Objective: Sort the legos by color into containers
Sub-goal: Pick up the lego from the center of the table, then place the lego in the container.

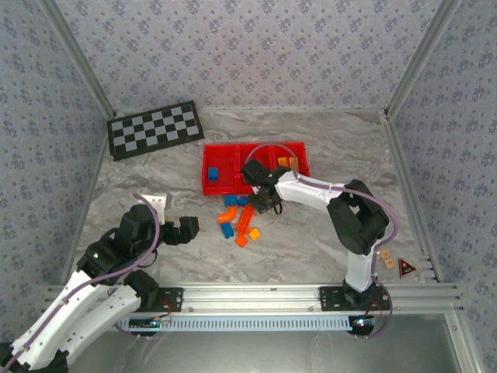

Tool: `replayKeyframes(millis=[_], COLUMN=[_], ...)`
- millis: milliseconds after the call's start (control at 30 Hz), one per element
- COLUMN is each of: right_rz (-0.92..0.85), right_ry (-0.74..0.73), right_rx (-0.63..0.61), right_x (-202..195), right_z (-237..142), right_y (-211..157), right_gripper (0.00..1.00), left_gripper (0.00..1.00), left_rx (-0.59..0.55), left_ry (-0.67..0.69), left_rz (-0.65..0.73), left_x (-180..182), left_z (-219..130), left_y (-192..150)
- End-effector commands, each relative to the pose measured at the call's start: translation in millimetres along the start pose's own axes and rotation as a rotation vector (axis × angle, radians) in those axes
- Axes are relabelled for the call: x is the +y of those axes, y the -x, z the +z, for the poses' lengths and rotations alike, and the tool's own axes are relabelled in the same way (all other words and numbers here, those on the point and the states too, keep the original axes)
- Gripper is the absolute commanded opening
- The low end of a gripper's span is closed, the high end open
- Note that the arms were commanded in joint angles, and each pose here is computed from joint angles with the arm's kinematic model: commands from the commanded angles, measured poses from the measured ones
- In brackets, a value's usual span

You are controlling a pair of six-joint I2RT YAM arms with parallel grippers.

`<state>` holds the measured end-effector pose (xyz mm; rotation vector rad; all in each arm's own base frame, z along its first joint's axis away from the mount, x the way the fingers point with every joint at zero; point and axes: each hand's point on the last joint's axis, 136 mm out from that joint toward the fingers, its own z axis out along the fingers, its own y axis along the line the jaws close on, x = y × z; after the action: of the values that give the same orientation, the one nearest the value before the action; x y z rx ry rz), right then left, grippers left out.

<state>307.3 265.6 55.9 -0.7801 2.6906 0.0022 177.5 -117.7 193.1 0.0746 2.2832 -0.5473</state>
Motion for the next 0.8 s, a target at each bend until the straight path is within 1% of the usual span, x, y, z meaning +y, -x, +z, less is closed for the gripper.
replayKeyframes(millis=[0,67,167,300,433,533,667,767], right_rz=[-0.022,-0.017,0.005,0.040,0.083,0.136,0.227,0.252], right_ry=[-0.045,-0.034,-0.002,0.024,0.040,0.064,0.114,0.162], right_rx=[-0.020,-0.053,-0.128,-0.232,-0.304,-0.352,-0.367,-0.365], right_x=[-5,-4,-2,-2,-1,2,8,18], right_z=[-32,-46,-71,-104,-123,-129,-122,-113], right_y=[-6,-2,13,42,74,98,126,142], right_gripper=[0.14,0.14,0.14,0.15,0.15,0.16,0.14,0.13], left_gripper=[1.00,1.00,1.00,1.00,1.00,1.00,1.00,1.00], left_rx=[-0.007,-0.008,-0.008,-0.007,-0.010,-0.014,-0.016,-0.017], left_ry=[-0.012,-0.013,-0.013,-0.017,-0.023,-0.025,-0.029,-0.033], left_rz=[0.011,0.010,0.012,0.013,0.014,0.015,0.015,0.016], left_x=[-4,-4,-4,-5,-6,-6,-6,-7], left_z=[1,1,1,1,0,0,-1,-2], left_y=[2,3,2,2,3,4,4,4])
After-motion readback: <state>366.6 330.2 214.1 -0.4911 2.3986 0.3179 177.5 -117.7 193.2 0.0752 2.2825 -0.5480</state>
